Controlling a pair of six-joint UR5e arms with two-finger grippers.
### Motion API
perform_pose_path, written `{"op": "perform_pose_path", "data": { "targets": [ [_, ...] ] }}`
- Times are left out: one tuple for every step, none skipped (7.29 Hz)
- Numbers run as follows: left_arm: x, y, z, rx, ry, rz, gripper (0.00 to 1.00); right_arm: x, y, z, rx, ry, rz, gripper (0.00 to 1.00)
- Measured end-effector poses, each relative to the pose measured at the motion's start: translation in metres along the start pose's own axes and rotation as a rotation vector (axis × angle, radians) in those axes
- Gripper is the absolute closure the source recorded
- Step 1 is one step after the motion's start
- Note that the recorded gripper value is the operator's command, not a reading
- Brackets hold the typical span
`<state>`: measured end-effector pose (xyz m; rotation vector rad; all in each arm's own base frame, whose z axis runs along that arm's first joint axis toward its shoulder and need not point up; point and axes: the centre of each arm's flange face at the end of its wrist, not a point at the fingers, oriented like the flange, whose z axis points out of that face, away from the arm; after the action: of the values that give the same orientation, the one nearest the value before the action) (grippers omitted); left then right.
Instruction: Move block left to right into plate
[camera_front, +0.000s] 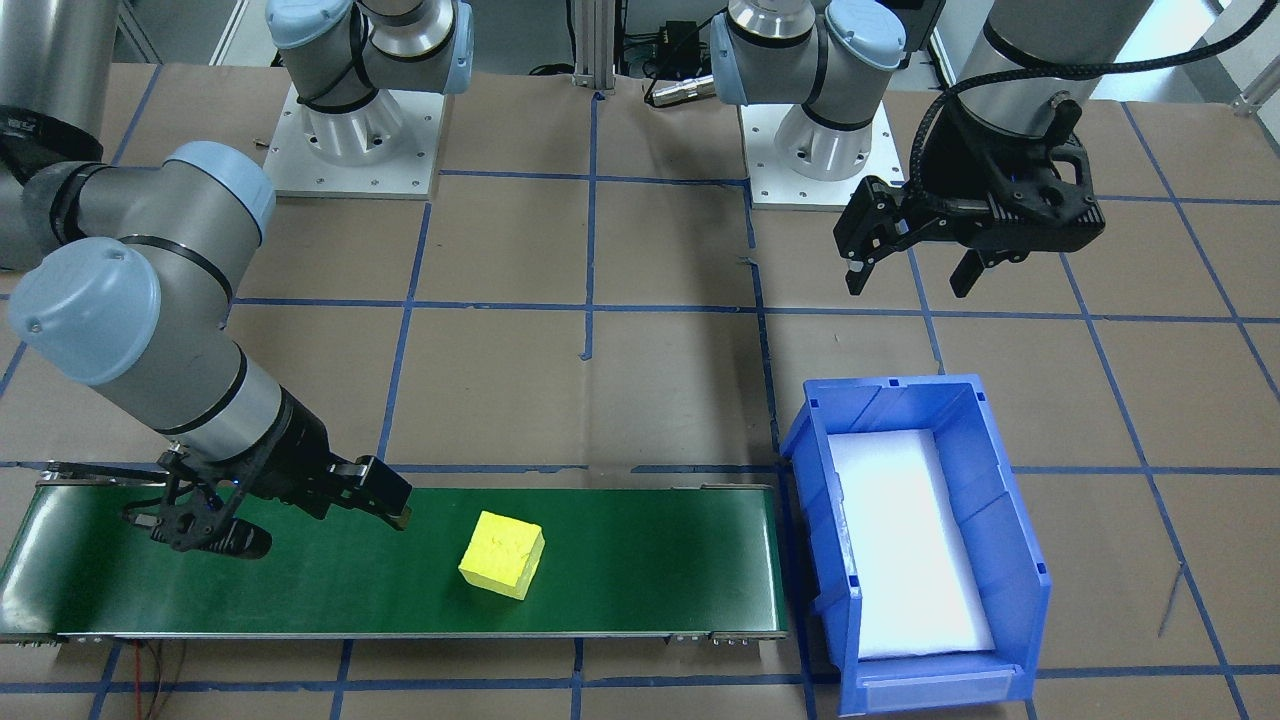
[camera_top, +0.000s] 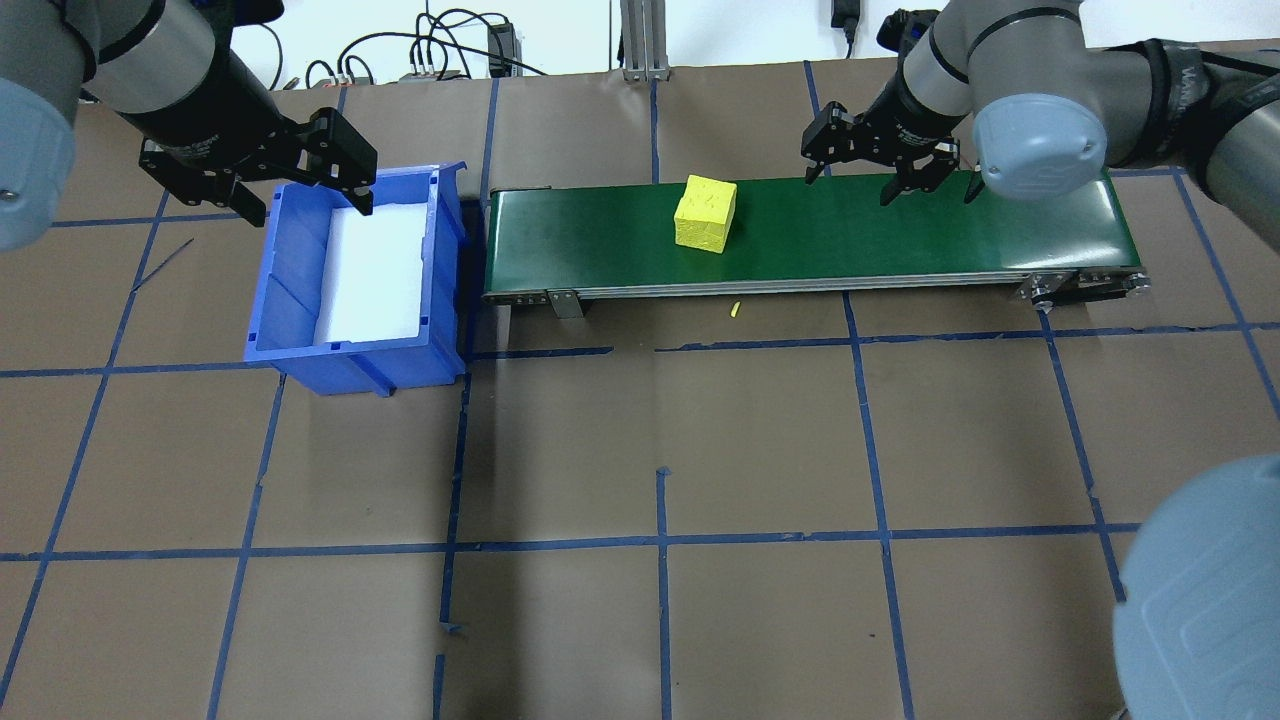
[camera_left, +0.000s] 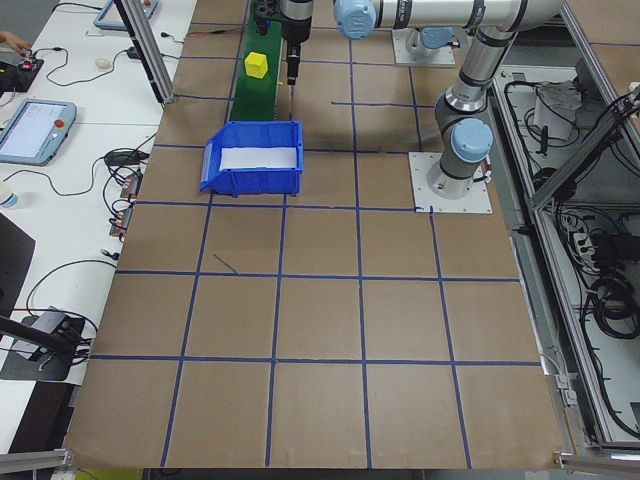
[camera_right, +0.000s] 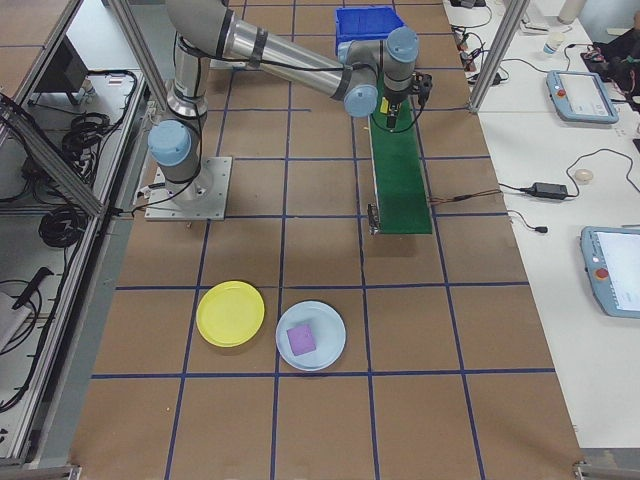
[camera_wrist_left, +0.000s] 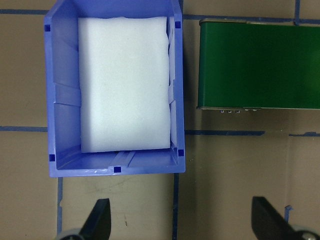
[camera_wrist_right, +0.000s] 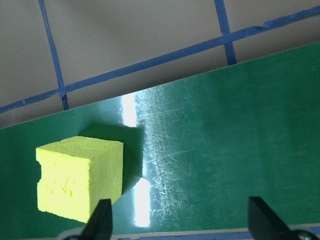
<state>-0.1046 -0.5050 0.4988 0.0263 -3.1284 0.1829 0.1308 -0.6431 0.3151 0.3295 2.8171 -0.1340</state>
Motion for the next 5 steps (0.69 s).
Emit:
{"op": "perform_pose_path", "data": {
  "targets": [
    [0.002, 0.003, -0.003, -0.001, -0.015, 0.005, 0.0, -0.001, -0.001, 0.006, -0.007, -0.016, 0.009, 0.03],
    [0.003, 0.006, -0.003, -0.013, -0.018, 0.004, 0.0, -0.002, -0.003, 0.013, -0.014, -0.04, 0.03, 0.03],
    [0.005, 0.006, -0.001, -0.023, -0.013, 0.007, 0.0, -0.003, -0.004, 0.018, -0.018, -0.058, 0.055, 0.03],
    [0.008, 0.009, -0.001, -0.029, -0.01, 0.016, 0.0, -0.003, -0.005, 0.021, -0.018, -0.066, 0.066, 0.03],
    [0.012, 0.012, 0.002, -0.051, -0.007, 0.026, 0.0, -0.003, -0.006, 0.023, -0.019, -0.069, 0.071, 0.04]
  ]
}}
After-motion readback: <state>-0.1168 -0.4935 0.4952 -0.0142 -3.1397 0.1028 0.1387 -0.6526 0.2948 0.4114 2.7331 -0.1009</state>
